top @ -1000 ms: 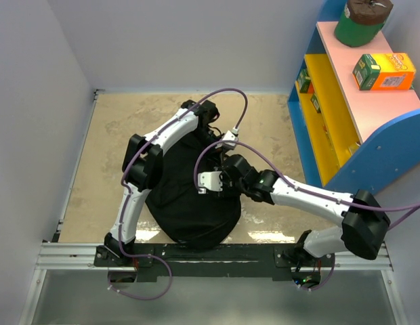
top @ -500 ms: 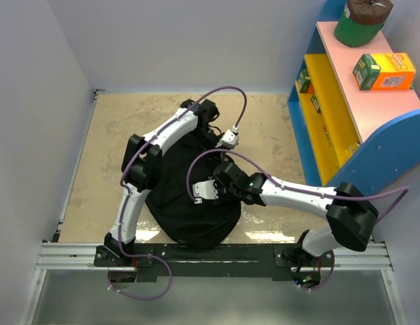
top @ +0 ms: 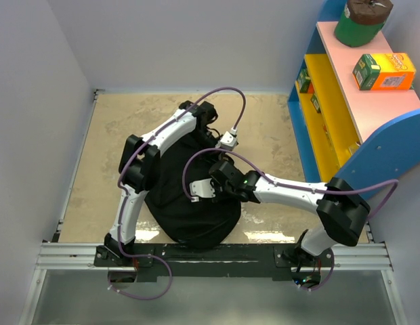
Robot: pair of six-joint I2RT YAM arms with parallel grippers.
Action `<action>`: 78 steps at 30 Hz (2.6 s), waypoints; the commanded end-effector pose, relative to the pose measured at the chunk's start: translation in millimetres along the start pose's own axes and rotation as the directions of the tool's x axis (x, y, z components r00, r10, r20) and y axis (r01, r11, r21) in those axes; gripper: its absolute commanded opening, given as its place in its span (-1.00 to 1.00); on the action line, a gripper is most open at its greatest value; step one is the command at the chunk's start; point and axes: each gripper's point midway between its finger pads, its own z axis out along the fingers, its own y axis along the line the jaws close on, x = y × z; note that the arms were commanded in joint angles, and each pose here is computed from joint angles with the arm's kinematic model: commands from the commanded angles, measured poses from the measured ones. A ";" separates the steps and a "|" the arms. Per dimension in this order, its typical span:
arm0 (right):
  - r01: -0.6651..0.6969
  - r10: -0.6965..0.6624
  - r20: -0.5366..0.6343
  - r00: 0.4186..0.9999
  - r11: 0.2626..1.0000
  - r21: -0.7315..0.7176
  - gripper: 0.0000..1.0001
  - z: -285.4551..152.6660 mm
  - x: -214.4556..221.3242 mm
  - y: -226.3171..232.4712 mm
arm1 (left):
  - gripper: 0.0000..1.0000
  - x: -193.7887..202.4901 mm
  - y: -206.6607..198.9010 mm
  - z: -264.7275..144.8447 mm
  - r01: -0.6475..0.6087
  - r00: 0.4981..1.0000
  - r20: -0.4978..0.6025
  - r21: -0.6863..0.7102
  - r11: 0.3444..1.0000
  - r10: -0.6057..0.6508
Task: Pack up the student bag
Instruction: Zip the student bag at the center of the board.
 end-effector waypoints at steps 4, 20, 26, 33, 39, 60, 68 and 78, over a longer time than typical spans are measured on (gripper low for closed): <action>-0.079 0.072 0.075 0.995 0.992 0.099 -1.00 -13.4 -20.8 -27.6 | -0.89 -24.2 -8.4 -16.1 -0.072 0.997 0.037 -0.025 0.997 0.073; -0.429 0.381 0.225 0.897 0.873 0.233 -1.00 -62.3 -18.1 -42.2 | -1.00 -18.7 23.2 -17.4 0.018 1.000 0.012 -0.160 0.987 -0.017; -0.478 0.423 0.247 0.872 0.843 0.245 -1.00 -72.3 -13.7 -40.9 | -1.00 -17.9 23.8 -17.2 0.025 1.000 0.010 -0.162 0.987 -0.024; -0.560 0.483 0.300 0.822 0.783 0.271 -1.00 -90.1 -13.2 -48.7 | -1.00 -15.5 26.8 -13.7 0.031 0.999 0.019 -0.167 0.986 -0.028; -0.665 0.575 0.350 0.739 0.704 0.247 -1.00 -107.1 -10.6 -45.1 | -1.00 -3.2 63.9 -20.9 0.097 0.995 0.001 -0.303 0.948 -0.101; -0.787 0.642 0.462 0.611 0.553 0.273 -1.00 -99.6 -18.3 -68.4 | 0.65 -36.0 -4.4 -21.4 -0.007 0.983 0.182 -0.047 0.999 0.016; -0.806 0.643 0.498 0.582 0.536 0.251 -1.00 -111.1 -14.8 -62.5 | 0.90 -42.6 -9.4 -2.3 -0.091 0.957 0.279 0.026 0.995 0.080; -0.802 0.630 0.509 0.586 0.542 0.252 -1.00 -114.7 -11.8 -59.7 | 0.19 -34.1 -0.5 22.2 -0.080 0.967 0.246 0.068 0.994 0.061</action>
